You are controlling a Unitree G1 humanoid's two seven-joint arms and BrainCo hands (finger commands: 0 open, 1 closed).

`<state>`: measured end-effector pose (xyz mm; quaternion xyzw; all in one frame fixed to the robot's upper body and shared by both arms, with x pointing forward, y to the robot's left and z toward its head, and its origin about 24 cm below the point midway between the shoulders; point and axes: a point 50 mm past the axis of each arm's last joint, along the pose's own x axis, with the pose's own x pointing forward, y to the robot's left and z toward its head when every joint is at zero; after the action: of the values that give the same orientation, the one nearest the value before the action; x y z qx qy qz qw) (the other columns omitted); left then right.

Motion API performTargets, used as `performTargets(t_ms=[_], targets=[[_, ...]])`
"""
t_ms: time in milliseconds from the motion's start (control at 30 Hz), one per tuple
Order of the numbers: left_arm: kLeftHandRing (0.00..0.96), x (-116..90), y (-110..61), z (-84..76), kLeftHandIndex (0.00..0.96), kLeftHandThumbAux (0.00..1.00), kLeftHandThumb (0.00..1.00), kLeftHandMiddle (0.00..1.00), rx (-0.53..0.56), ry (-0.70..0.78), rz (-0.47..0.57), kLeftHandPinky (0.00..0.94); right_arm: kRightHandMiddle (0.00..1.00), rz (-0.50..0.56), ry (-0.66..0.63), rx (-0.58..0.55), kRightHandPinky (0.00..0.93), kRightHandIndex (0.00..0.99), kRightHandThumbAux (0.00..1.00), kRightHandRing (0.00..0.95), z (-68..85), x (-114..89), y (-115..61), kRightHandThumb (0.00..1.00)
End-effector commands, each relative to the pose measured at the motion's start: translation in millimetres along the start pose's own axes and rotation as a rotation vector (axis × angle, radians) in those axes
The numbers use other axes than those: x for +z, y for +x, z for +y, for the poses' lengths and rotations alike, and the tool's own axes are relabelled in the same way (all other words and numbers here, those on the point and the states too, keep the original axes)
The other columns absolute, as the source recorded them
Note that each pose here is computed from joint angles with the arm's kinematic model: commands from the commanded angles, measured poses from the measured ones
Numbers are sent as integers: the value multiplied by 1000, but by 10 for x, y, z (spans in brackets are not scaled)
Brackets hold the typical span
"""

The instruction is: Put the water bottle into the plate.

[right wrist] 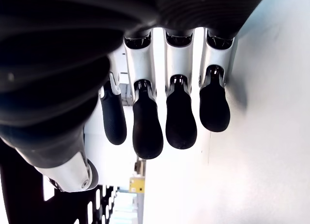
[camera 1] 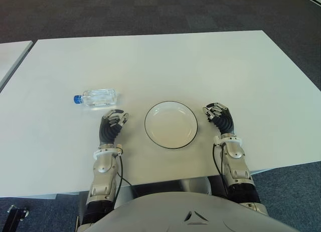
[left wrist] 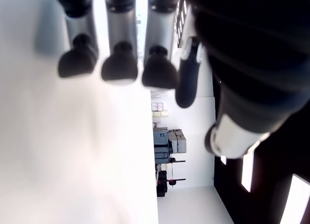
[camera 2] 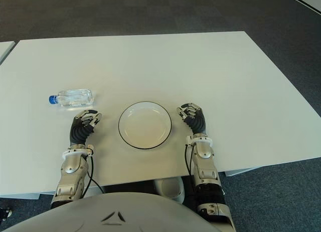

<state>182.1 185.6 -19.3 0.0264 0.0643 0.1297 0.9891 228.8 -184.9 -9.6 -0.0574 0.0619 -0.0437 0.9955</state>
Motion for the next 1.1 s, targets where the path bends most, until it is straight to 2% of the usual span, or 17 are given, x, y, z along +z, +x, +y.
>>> performTargets(t_ms=[33, 300, 400, 533, 633, 767, 967, 1100], targets=[[841, -12, 8, 33, 436, 720, 700, 845, -10, 9, 13, 799, 714, 68, 1, 4, 685, 438, 730, 697, 40, -132, -64, 704], [843, 7, 14, 56, 437, 721, 701, 847, -2, 65, -27, 822, 710, 73, 8, 3, 681, 438, 730, 693, 56, -131, -70, 704], [842, 35, 13, 46, 437, 721, 702, 846, 16, 129, -53, 819, 713, 75, 10, 4, 683, 438, 730, 698, 55, -132, -71, 704], [833, 266, -71, -66, 437, 720, 704, 838, 46, 270, -130, 810, 716, 78, 12, 3, 684, 438, 730, 701, 62, -136, -73, 704], [822, 285, -54, -27, 437, 719, 704, 829, 78, 535, -213, 809, 716, 75, 15, 0, 679, 438, 730, 698, 64, -136, -76, 703], [809, 293, -12, 17, 438, 717, 705, 819, 90, 723, -269, 802, 716, 71, 16, -1, 677, 438, 730, 698, 71, -134, -79, 703], [786, 343, 60, 64, 438, 715, 706, 797, 88, 940, -340, 771, 721, 71, 14, -3, 686, 438, 730, 703, 69, -136, -78, 703], [779, 413, 116, 95, 438, 715, 706, 788, 81, 1028, -361, 762, 723, 72, 13, -4, 686, 438, 730, 706, 67, -137, -80, 703]])
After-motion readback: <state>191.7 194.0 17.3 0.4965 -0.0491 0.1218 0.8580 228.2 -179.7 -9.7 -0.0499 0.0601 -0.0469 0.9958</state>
